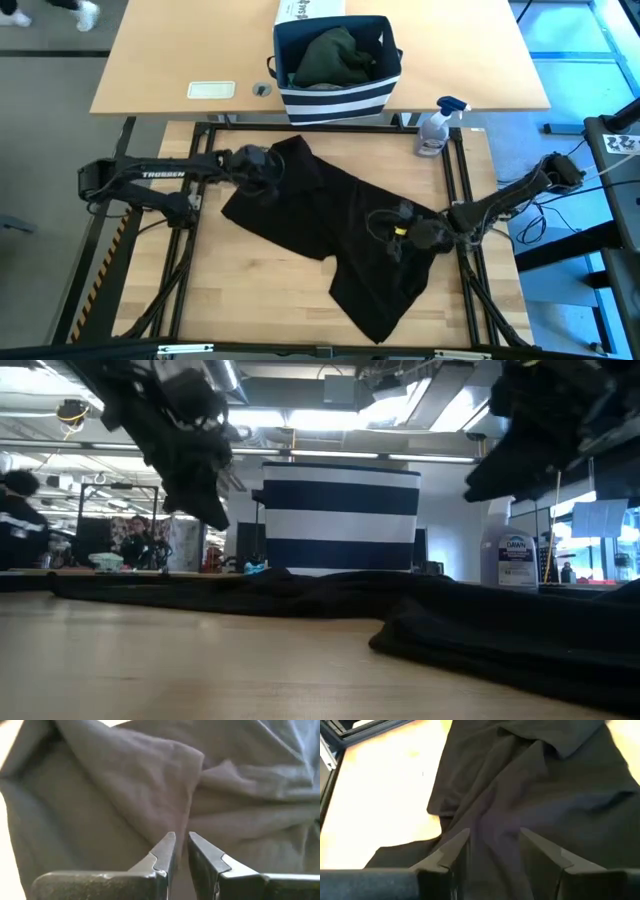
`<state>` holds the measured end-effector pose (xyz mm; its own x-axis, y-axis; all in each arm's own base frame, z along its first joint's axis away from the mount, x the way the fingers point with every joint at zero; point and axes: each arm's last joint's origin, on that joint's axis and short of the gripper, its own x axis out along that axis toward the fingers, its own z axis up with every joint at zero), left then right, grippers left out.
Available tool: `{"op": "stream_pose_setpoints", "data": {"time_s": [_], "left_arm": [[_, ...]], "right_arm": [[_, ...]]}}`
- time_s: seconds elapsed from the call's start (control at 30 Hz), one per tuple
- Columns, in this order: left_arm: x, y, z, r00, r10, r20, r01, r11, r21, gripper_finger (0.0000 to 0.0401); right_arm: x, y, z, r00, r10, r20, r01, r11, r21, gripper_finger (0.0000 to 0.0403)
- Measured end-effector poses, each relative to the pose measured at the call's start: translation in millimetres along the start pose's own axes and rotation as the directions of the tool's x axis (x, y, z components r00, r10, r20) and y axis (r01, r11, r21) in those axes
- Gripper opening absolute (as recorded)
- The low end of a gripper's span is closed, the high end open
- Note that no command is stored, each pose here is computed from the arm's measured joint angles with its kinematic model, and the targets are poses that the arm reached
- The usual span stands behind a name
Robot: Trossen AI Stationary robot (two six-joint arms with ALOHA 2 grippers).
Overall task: Fold Laundry from Bin
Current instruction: Fold the black shirt
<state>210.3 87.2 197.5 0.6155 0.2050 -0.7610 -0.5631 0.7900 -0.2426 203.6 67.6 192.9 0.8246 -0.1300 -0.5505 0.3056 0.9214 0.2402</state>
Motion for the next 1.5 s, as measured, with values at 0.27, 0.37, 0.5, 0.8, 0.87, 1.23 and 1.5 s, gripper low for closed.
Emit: {"op": "stream_pose_setpoints", "data": {"time_s": [0.27,0.37,0.5,0.8,0.87,1.23,1.5], "left_arm": [[37,10,-14,0.97,-0.09,-0.228,0.051,0.984,-0.169,0.0045],[50,-1,-29,0.938,-0.076,-0.339,0.032,0.99,-0.135,0.0045],[53,-17,-50,0.89,-0.005,-0.455,-0.034,0.996,-0.077,0.0045],[43,-48,-76,0.836,0.062,-0.546,-0.104,0.994,-0.046,0.0045],[41,-55,-81,0.823,0.04,-0.566,-0.093,0.993,-0.066,0.0045],[30,-95,-108,0.749,-0.08,-0.658,-0.031,0.987,-0.155,0.0045],[32,-117,-101,0.803,-0.228,-0.551,0.143,0.971,-0.193,0.0045]], "right_arm": [[15,-15,4,0.993,0.048,-0.103,-0.049,0.999,-0.008,0.0165],[21,-13,-1,0.988,0.059,-0.144,-0.062,0.998,-0.016,0.0165],[29,-10,-4,0.982,0.098,-0.16,-0.1,0.995,-0.008,0.0165],[52,-8,-31,0.896,0.203,-0.396,-0.199,0.979,0.052,0.0165],[58,-8,-42,0.861,0.203,-0.466,-0.195,0.978,0.066,0.0165],[50,13,-72,0.761,0.211,-0.614,-0.207,0.975,0.079,0.0165],[31,21,-82,0.701,0.198,-0.685,-0.184,0.978,0.094,0.0165]]}}
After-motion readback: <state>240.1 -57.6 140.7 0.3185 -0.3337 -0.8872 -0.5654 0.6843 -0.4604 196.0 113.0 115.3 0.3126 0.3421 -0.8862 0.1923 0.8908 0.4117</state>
